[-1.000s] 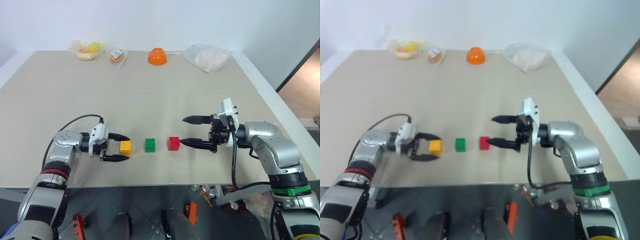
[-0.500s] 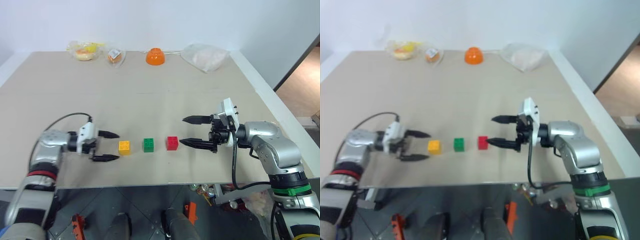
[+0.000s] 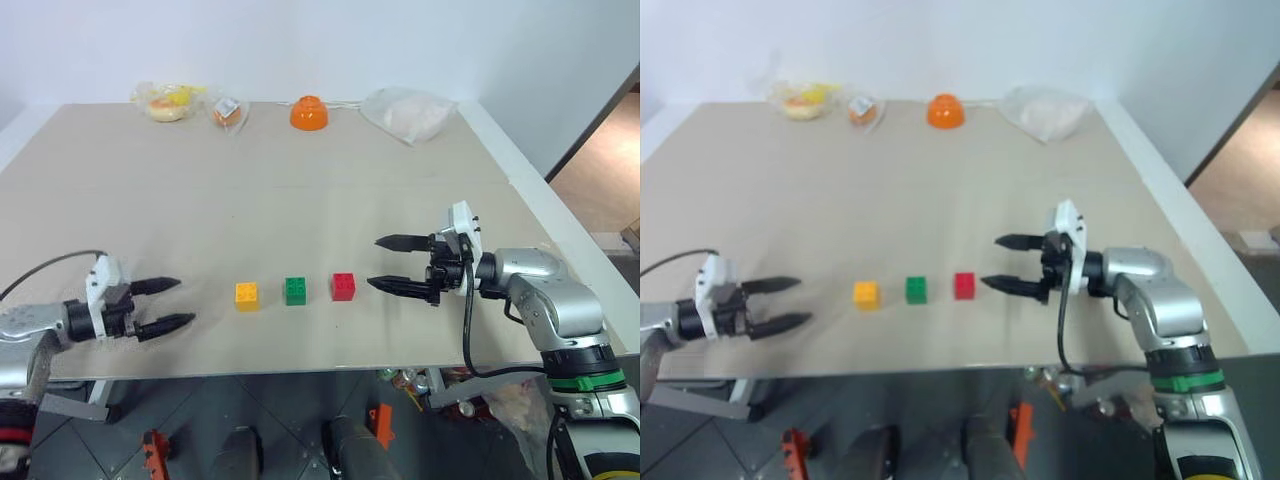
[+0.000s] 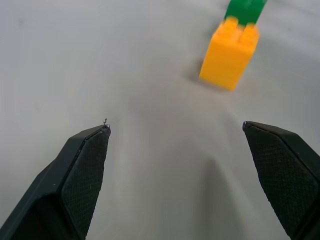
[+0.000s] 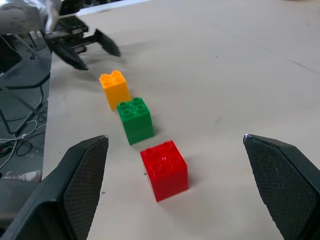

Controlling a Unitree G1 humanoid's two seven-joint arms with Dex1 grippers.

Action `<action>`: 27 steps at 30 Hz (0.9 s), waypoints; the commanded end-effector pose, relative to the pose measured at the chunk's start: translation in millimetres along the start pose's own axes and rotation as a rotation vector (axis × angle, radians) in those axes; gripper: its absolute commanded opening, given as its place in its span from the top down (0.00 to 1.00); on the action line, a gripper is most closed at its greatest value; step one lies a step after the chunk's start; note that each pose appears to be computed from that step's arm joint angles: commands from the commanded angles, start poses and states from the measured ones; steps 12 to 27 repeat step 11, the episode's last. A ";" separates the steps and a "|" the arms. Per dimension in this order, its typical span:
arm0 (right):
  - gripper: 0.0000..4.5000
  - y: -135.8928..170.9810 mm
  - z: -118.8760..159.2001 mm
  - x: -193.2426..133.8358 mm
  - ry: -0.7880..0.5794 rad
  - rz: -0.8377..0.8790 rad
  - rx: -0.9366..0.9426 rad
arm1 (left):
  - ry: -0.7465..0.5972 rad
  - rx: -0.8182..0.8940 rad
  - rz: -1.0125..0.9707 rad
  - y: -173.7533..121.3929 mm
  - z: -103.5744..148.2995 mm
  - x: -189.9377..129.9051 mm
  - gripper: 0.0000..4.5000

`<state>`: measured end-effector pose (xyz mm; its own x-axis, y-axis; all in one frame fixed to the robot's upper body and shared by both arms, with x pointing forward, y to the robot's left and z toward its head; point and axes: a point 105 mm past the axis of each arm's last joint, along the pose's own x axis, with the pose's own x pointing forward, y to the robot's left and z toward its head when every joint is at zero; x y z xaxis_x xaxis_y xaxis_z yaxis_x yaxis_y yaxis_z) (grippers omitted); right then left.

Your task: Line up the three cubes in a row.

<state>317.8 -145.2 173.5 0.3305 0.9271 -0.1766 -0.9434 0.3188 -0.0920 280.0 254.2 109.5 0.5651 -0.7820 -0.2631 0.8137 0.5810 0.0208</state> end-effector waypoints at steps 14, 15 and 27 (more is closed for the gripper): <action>0.00 -3.9 -1.5 -6.1 0.004 -0.024 -0.019 | -0.027 0.058 0.096 3.1 19.4 0.7 0.03; 0.00 -3.9 -1.5 -6.1 0.004 -0.024 -0.019 | -0.027 0.058 0.096 3.1 19.4 0.7 0.03; 0.00 -3.9 -1.5 -6.1 0.004 -0.024 -0.019 | -0.027 0.058 0.096 3.1 19.4 0.7 0.03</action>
